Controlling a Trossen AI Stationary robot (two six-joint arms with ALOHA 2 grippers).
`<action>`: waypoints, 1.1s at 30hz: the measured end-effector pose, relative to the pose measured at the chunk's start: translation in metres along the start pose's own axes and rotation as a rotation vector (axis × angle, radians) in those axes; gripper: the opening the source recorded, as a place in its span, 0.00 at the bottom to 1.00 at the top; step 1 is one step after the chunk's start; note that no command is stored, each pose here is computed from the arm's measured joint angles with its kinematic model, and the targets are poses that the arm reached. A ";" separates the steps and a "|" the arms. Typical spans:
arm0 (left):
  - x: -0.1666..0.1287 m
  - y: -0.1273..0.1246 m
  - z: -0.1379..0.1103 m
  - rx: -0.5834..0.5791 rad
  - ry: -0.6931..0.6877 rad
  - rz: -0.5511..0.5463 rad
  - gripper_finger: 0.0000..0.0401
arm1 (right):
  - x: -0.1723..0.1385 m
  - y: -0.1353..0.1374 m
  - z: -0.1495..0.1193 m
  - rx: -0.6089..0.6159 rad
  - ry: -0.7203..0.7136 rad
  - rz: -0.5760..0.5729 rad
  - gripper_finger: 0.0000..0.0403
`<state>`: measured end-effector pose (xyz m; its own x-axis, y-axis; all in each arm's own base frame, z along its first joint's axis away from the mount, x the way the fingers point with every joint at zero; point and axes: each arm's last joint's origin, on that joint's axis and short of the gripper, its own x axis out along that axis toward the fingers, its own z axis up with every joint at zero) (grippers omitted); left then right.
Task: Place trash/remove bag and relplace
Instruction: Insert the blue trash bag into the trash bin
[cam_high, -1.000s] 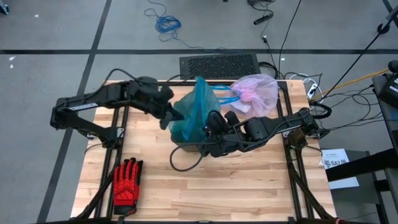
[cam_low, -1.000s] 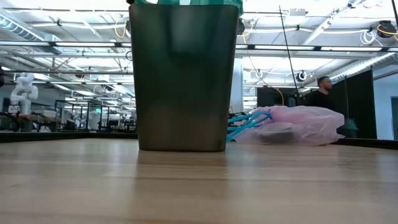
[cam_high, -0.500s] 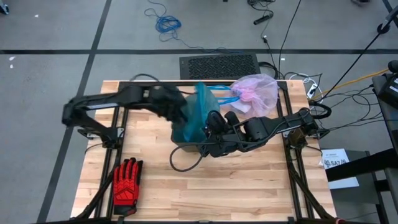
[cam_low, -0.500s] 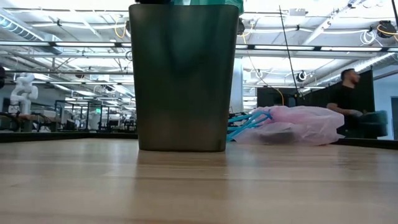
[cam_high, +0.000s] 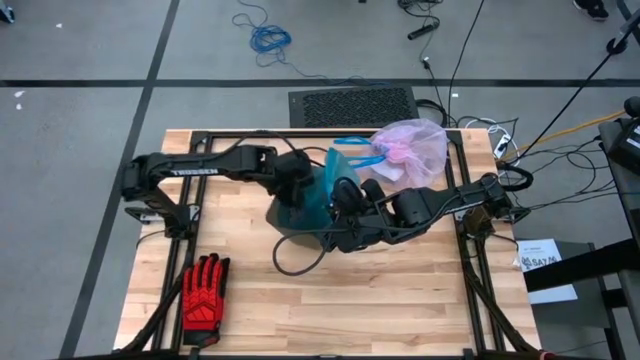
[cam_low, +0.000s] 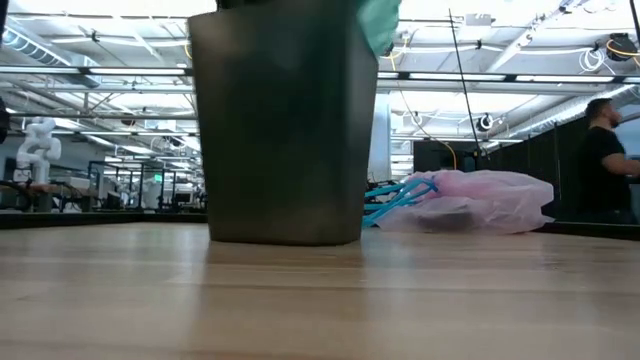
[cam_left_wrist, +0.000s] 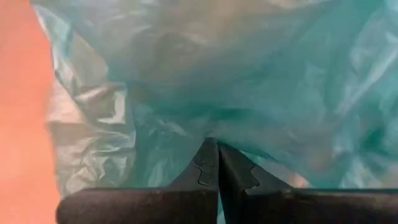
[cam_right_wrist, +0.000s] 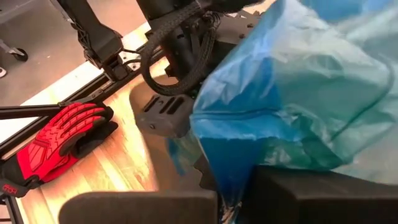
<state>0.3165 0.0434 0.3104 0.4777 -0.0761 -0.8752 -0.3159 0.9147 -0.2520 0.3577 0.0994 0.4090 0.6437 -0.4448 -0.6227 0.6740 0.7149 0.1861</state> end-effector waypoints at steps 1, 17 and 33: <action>0.002 0.000 0.000 0.009 0.006 0.009 0.00 | 0.000 0.000 0.000 0.000 0.000 0.000 0.00; -0.040 0.000 0.011 0.039 -0.110 0.054 0.00 | 0.000 0.000 0.000 -0.004 -0.004 -0.002 0.00; -0.181 -0.014 -0.001 -0.018 -0.419 0.053 0.00 | 0.053 0.003 0.016 -0.103 0.050 0.075 0.00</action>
<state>0.2334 0.0438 0.4715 0.7514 0.1423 -0.6444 -0.3617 0.9055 -0.2218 0.3994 0.0693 0.3893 0.6705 -0.3623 -0.6475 0.5823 0.7978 0.1566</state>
